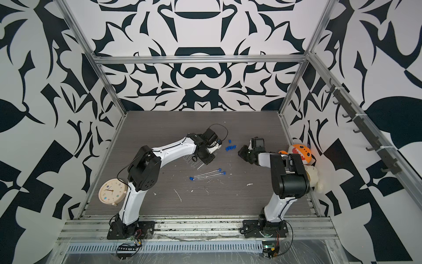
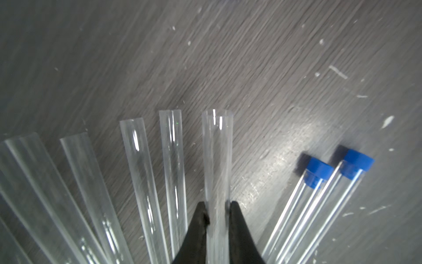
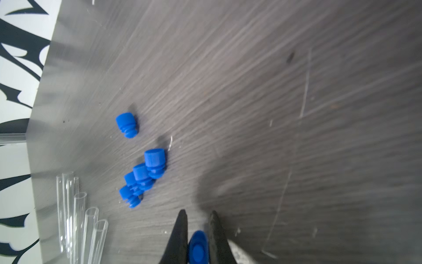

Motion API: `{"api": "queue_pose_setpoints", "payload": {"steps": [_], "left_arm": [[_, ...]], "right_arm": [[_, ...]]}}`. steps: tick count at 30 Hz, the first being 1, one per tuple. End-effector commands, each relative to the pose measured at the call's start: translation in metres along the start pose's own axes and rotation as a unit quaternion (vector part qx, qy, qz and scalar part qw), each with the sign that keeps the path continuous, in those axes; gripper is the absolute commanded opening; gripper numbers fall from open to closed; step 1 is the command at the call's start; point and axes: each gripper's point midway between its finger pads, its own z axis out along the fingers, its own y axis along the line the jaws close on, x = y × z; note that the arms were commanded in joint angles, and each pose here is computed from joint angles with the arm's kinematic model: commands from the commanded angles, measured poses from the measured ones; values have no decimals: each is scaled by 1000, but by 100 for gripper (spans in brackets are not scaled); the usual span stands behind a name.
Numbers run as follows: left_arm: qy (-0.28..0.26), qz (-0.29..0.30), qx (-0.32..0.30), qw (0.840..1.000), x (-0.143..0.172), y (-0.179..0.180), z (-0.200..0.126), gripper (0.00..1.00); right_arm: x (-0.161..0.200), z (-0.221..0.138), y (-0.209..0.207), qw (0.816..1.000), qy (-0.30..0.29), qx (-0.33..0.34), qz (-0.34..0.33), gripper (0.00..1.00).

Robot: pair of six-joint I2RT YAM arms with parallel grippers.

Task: Remove stoppers from test tubes
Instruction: Place the test tube at the center of the board.

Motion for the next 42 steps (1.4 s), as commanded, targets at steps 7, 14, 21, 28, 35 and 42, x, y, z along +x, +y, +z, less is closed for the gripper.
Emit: {"api": "queue_pose_setpoints", "payload": {"steps": [7, 14, 21, 28, 35, 42], "left_arm": [[29, -3, -12, 1000, 10, 6, 12, 0], [40, -1, -18, 999, 13, 8, 19, 0], [34, -7, -14, 999, 11, 6, 19, 7], [17, -9, -12, 1000, 3, 5, 5, 35], [-5, -7, -20, 1000, -8, 8, -18, 48], [-22, 23, -24, 999, -3, -2, -46, 52]], "right_arm": [[-11, 9, 2, 1000, -14, -11, 2, 0], [-11, 11, 0, 1000, -15, -9, 6, 10], [-14, 6, 2, 1000, -24, -11, 3, 16], [-20, -6, 10, 999, -36, -13, -11, 28], [-26, -23, 19, 998, -48, -10, -30, 38], [-15, -52, 18, 996, -45, 17, -71, 43]]}}
